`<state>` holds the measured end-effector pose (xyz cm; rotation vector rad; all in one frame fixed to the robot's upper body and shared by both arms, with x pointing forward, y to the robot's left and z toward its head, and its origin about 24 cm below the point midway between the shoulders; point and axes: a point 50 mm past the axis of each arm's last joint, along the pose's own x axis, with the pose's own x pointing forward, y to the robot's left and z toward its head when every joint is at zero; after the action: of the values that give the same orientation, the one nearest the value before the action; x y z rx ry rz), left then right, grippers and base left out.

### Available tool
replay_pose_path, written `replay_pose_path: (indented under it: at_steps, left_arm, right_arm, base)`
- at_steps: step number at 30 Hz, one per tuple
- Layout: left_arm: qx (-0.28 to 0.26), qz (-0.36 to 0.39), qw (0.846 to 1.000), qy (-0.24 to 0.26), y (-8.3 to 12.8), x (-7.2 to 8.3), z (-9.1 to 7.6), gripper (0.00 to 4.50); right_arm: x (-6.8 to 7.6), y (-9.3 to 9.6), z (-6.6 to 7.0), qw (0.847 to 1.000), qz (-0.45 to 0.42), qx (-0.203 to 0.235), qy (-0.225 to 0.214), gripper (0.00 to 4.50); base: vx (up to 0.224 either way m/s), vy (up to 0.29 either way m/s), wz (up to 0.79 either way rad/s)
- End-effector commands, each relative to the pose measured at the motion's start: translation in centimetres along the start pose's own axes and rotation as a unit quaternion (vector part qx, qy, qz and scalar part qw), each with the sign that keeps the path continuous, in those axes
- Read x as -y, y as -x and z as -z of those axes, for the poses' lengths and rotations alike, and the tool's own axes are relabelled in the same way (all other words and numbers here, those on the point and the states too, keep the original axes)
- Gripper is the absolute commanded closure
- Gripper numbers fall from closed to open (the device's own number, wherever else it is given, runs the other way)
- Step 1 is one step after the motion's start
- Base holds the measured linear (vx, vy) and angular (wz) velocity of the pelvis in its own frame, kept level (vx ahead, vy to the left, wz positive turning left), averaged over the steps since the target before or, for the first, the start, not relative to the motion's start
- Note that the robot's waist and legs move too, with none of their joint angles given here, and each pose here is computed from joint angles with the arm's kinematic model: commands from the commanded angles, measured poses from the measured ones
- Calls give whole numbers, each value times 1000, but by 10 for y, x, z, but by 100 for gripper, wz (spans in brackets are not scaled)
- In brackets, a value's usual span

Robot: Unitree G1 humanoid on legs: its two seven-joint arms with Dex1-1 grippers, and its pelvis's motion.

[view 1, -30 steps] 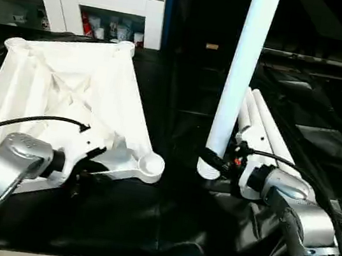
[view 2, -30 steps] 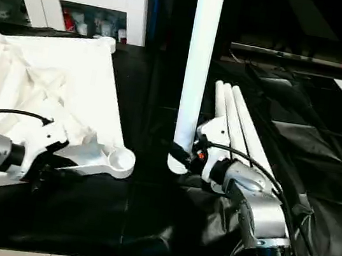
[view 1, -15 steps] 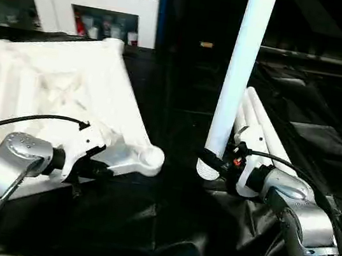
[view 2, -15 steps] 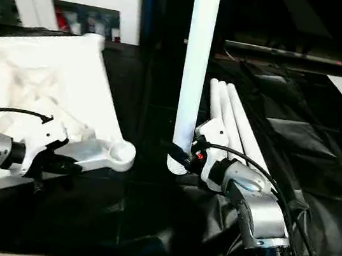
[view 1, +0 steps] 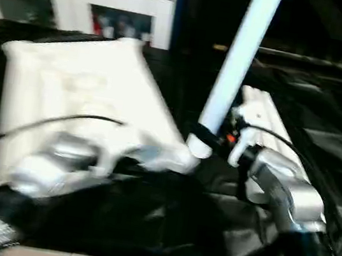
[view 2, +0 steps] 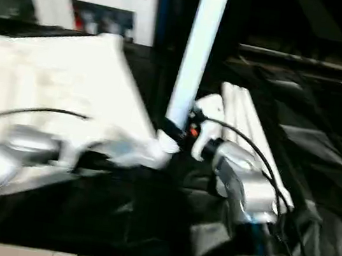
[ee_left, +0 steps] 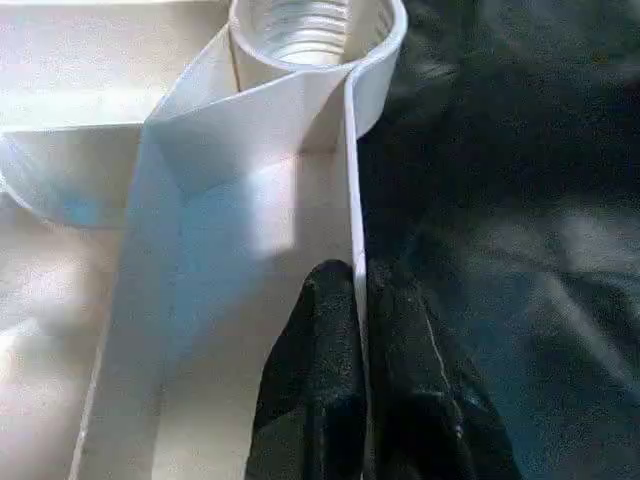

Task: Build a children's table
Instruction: Insert table leg to table base

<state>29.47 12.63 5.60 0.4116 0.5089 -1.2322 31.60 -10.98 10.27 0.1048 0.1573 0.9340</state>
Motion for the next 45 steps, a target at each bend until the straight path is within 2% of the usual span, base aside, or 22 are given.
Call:
replay_pose_path:
  at_steps: [1, 3, 5, 11, 14, 21, 26, 36, 41, 45]
  left_arm:
    - [26, 14, 999, -20, -5, 0, -9, 450]
    - [25, -2, 999, -25, -3, -7, -10, 450]
    - [28, -5, 999, -23, -1, -9, -10, 450]
    - [29, -19, 999, -17, 6, -15, -5, 450]
    - [60, -24, 998, 1, 8, -17, -6, 450]
    - [80, -16, 997, 10, 8, -14, -1, 450]
    - [73, -18, 997, 11, 8, -12, 4, 450]
    - [54, -17, 998, -5, 7, -11, 7, 450]
    - [47, -15, 999, -21, 7, -12, 5, 450]
    - [43, -12, 999, -27, 8, -13, 4, 450]
  right_arm:
    - [1, 1, -3, 1000, -4, -12, 3, 261]
    - [3, 2, 5, 999, 0, -37, 10, 261]
    - [5, 3, 7, 999, 1, -42, 10, 261]
    - [10, 7, 3, 999, 13, -32, 2, 261]
    - [13, 12, 0, 1000, 18, -25, -1, 261]
    - [22, 14, 5, 999, 46, -23, 2, 261]
    - [23, 11, 14, 998, 53, -17, -23, 261]
    - [15, 0, 20, 999, 32, -20, -30, 261]
    - [21, -3, 25, 998, 39, -50, -14, 261]
    - [26, -5, 25, 997, 45, -52, -15, 261]
  base:
    - [0, 0, 0]
    - [0, 0, 0]
    - [0, 0, 0]
    - [0, 0, 0]
    - [0, 0, 0]
    - [0, 0, 0]
    - [0, 0, 0]
    - [0, 0, 0]
    - [0, 0, 0]
    - [0, 0, 0]
